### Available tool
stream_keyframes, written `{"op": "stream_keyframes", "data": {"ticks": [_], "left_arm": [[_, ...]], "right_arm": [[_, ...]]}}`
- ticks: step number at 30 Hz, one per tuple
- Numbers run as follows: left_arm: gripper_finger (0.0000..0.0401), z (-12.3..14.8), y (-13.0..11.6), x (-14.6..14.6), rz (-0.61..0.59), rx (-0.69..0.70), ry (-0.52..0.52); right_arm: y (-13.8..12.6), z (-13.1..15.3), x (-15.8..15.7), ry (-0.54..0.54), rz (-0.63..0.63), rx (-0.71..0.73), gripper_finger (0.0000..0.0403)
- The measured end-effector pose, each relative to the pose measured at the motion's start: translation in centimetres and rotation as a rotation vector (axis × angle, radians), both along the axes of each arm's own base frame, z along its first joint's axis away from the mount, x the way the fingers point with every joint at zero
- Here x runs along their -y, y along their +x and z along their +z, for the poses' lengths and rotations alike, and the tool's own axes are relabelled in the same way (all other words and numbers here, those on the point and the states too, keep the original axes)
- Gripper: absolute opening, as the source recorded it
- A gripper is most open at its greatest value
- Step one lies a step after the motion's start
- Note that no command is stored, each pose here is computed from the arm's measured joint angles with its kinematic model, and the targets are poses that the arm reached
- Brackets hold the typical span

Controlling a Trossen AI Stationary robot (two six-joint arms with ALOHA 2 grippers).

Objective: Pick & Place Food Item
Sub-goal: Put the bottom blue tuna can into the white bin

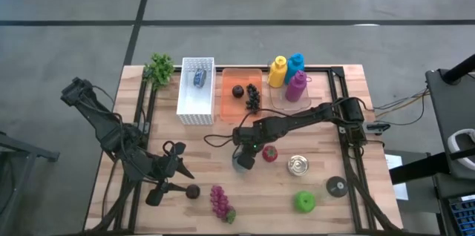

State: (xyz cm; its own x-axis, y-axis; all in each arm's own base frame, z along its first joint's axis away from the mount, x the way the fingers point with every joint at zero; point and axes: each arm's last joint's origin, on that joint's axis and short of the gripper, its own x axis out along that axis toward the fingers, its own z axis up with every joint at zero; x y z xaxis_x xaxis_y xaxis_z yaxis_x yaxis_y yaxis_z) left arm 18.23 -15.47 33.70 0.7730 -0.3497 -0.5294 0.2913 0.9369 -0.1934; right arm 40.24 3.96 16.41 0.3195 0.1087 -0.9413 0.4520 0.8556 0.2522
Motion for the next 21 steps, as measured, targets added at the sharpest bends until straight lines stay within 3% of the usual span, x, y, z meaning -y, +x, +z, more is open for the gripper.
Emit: {"op": "stream_keyframes", "data": {"ticks": [21], "left_arm": [[0.0213, 0.0, 0.0, 0.0, -0.001, 0.001, 0.002]], "right_arm": [[-0.4, 1.1, 0.2, -0.018, -0.044, 0.019, 0.0008]]}}
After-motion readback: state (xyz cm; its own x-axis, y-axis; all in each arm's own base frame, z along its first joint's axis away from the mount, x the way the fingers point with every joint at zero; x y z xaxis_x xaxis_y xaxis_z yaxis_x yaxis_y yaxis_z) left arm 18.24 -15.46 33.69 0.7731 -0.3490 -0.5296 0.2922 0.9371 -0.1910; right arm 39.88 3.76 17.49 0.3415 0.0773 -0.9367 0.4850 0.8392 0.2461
